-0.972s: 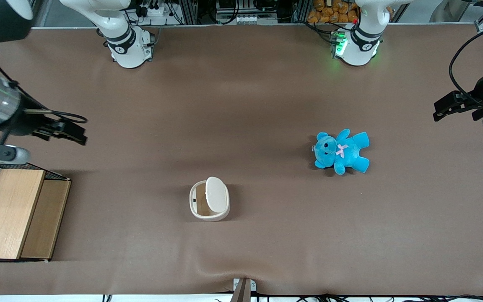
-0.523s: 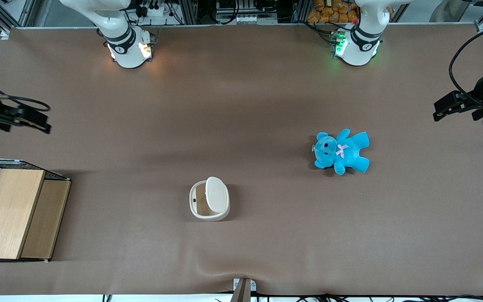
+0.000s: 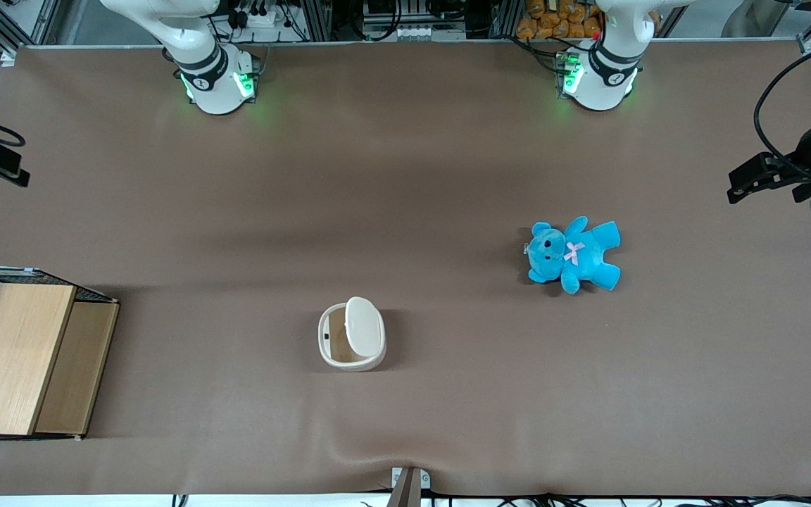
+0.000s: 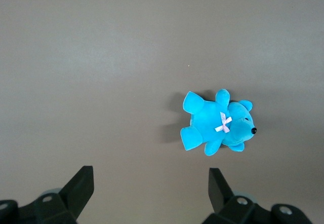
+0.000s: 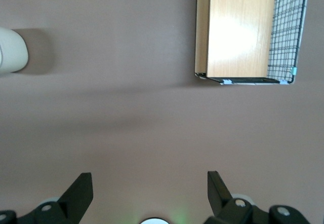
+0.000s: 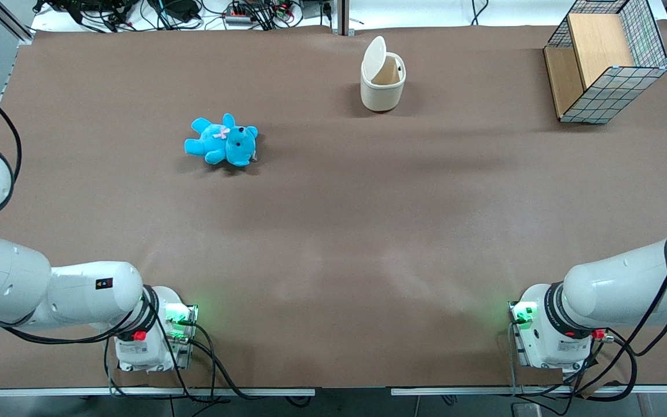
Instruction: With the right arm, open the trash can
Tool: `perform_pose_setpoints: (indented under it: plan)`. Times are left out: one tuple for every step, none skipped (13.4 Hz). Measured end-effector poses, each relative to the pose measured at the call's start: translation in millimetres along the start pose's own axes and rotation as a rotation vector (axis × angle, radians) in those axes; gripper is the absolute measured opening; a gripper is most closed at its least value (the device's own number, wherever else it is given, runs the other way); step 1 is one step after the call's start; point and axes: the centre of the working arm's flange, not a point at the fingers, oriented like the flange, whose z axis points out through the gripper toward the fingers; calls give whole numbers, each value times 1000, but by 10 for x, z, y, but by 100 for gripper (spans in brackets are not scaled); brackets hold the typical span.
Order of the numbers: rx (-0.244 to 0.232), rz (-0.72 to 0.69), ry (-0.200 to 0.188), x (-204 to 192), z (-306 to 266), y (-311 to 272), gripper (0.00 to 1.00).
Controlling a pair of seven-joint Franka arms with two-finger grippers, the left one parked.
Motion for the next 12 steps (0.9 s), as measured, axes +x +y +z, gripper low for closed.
perform_pose_setpoints:
  plan:
    - [0,2,9,-44,38,49,100]
    - [0,-1,19,-93,87,75,100]
    - [0,-6,24,-148,145,93,100]
    - [0,-10,24,-194,197,119,100]
    - [1,-12,24,-225,225,150,100]
    - [1,-19,28,-237,237,183,100]
    - [1,-21,34,-236,236,206,100]
    - [1,-24,39,-231,232,213,100]
    - [0,-26,41,-229,230,213,100]
    - [0,-28,43,-226,228,213,100]
    - [0,-29,46,-223,225,213,100]
    - [0,-31,48,-220,225,212,100]
